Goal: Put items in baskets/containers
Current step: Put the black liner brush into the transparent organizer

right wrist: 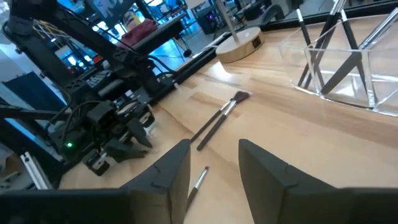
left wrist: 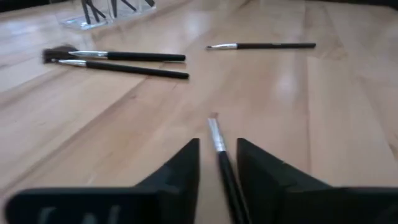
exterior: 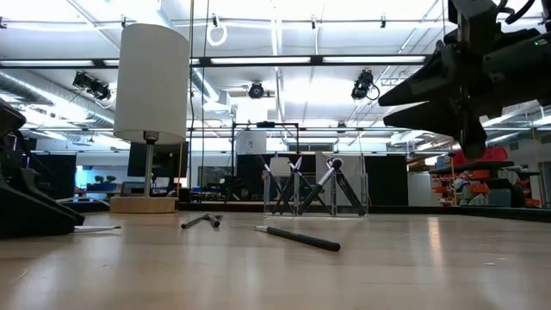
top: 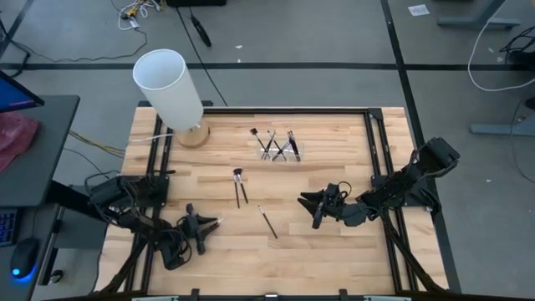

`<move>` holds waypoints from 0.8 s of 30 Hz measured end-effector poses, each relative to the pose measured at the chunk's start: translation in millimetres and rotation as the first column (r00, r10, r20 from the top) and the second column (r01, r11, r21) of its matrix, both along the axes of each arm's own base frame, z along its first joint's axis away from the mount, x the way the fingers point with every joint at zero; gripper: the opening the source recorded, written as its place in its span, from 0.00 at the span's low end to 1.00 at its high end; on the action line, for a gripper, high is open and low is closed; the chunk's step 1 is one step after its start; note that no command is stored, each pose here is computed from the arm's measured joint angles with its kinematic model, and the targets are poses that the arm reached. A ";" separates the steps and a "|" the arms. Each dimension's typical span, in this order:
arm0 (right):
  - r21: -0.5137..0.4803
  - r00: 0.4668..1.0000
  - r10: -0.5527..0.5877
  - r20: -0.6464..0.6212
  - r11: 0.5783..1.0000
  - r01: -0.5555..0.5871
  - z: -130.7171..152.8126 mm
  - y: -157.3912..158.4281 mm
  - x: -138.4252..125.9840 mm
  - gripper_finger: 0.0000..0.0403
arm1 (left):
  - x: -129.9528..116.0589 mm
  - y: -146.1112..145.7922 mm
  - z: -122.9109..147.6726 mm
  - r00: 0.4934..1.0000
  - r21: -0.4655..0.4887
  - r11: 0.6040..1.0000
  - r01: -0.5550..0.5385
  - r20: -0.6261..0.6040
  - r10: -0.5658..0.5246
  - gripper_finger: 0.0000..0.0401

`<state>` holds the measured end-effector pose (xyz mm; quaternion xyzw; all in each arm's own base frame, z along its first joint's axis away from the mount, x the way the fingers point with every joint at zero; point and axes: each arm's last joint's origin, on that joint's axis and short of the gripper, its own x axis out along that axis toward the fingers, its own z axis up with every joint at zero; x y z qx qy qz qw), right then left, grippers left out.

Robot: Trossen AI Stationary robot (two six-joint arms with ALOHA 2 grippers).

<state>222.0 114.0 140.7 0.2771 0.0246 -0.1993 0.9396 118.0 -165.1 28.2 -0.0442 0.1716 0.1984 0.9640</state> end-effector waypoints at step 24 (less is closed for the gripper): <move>-0.052 1.000 -0.025 0.001 0.998 0.025 2.3 -2.4 1.3 0.34 | 4.3 -2.2 27.8 0.993 -0.230 0.973 0.020 -0.112 -0.047 0.03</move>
